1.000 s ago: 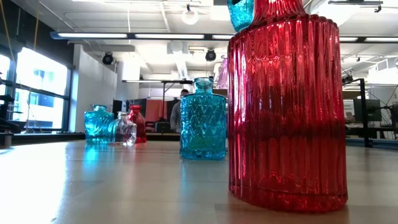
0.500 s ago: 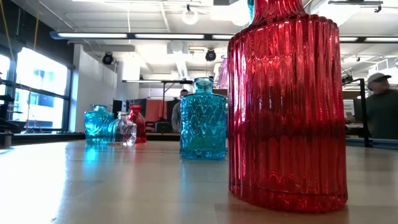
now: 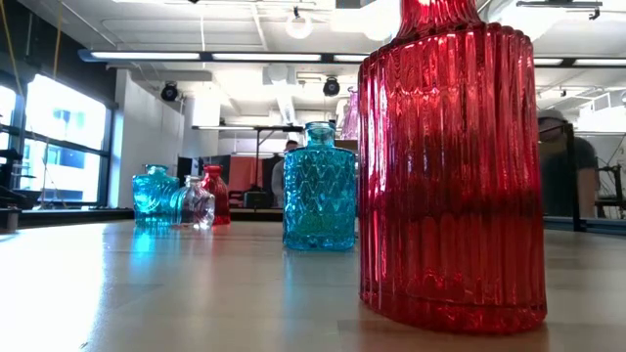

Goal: Sort vases onto shelf
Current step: Put the bottom left blue vase on the shelf

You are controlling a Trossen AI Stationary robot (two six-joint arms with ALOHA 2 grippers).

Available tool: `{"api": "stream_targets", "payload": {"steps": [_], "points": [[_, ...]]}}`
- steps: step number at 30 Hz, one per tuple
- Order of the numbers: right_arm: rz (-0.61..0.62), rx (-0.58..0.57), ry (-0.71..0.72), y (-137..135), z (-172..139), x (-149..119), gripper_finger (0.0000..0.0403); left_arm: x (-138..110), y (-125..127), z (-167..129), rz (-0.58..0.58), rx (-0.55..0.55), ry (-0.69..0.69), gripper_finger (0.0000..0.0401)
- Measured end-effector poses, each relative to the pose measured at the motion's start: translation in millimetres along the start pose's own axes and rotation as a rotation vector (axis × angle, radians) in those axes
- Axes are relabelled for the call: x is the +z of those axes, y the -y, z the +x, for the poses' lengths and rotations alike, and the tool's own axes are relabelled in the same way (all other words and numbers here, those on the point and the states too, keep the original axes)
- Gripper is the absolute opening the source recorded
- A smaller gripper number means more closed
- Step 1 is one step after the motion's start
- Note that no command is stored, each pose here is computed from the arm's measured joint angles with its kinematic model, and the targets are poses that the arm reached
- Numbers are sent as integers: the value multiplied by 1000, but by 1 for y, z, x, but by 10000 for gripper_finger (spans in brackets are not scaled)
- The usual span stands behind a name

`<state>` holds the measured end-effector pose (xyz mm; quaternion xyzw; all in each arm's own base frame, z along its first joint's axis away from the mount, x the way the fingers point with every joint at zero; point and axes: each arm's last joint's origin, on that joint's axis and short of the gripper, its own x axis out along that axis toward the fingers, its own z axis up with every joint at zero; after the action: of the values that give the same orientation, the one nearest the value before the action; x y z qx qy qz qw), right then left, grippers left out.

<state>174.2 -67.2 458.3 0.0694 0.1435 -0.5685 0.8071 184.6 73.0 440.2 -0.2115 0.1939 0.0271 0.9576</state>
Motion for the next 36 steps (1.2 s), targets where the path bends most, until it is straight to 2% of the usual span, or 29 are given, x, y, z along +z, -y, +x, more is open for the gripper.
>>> {"api": "stream_targets", "payload": {"steps": [8, 15, 20, 28, 32, 36], "points": [[71, -74, 42, 28, -2, 9, 287, 8, -9, -5, -7, 39, 73, 127], [61, -85, 76, 41, -1, 17, 287, 12, -16, -9, -22, 70, 113, 127], [62, -40, 112, 53, -4, 24, 287, 15, -21, -12, -39, 88, 139, 127], [75, 163, 231, 74, -19, 37, 287, 16, -26, -14, -51, 113, 151, 127], [81, 178, 261, 84, -25, 38, 287, 16, -27, -15, -54, 118, 153, 127], [94, 145, 267, 94, -31, 37, 287, 16, -28, -15, -55, 122, 155, 127]]}}
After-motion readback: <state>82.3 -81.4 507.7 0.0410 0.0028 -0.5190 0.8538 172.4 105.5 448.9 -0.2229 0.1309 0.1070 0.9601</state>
